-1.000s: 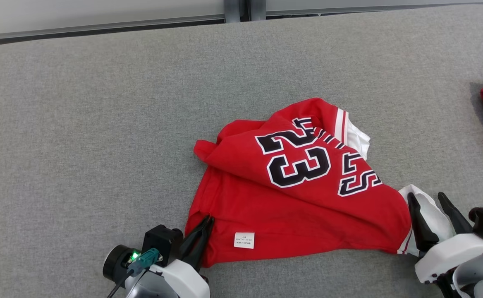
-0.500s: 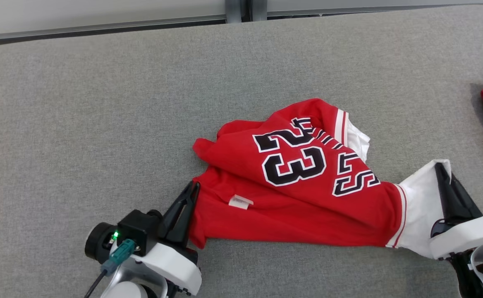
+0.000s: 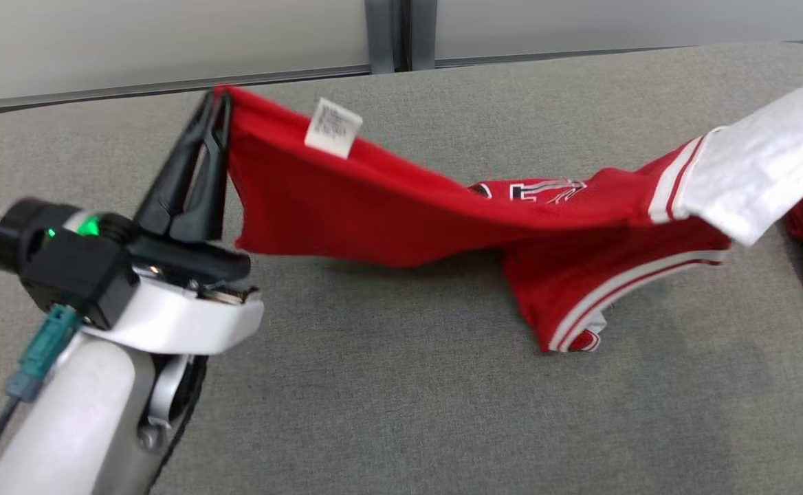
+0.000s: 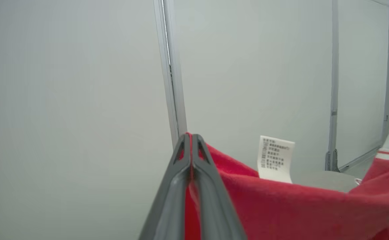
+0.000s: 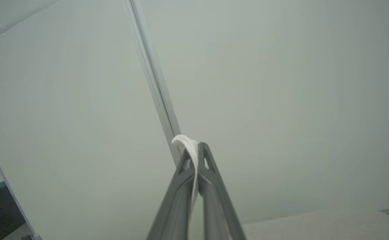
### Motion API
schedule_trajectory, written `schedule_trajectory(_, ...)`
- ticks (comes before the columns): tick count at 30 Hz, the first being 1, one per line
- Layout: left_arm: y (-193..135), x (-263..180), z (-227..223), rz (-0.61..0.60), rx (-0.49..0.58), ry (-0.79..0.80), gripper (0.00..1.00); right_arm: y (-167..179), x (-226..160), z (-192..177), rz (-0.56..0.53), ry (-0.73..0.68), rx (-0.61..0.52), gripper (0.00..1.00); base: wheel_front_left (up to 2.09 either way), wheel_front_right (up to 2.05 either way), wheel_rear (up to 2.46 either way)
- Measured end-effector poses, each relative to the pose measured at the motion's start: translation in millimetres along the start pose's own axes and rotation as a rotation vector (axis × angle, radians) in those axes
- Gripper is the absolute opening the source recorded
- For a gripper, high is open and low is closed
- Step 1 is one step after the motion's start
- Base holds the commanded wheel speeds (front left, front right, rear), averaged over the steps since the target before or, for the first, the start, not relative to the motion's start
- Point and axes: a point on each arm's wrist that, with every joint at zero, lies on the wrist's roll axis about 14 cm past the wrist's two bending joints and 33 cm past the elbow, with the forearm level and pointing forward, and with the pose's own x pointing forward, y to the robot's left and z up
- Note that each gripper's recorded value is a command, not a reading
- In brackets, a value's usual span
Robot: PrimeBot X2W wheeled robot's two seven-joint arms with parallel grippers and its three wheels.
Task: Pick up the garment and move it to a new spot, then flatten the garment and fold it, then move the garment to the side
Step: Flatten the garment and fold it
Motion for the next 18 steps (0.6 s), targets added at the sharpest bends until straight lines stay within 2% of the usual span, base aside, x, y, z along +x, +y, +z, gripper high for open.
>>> schedule_trajectory(6,7,31,95,-0.021,0.107,-0.268,0.00,43,31,74,0.147,-0.180,-0.040,0.00,0.00,0.00,0.00)
schedule_trajectory(7,9,37,124,-0.024,0.139,-0.343,0.00,51,36,97,0.175,-0.233,-0.072,0.00,0.00,0.00,0.00)
schedule_trajectory(10,10,44,159,-0.033,0.173,-0.429,0.00,59,41,128,0.200,-0.302,-0.109,0.00,0.00,0.00,0.00)
schedule_trajectory(14,12,51,176,-0.037,0.196,-0.460,0.00,67,46,143,0.223,-0.319,-0.121,0.00,0.00,0.00,0.00)
schedule_trajectory(18,13,60,174,-0.042,0.184,-0.461,0.00,64,56,140,0.215,-0.302,-0.126,0.00,0.00,0.00,0.00)
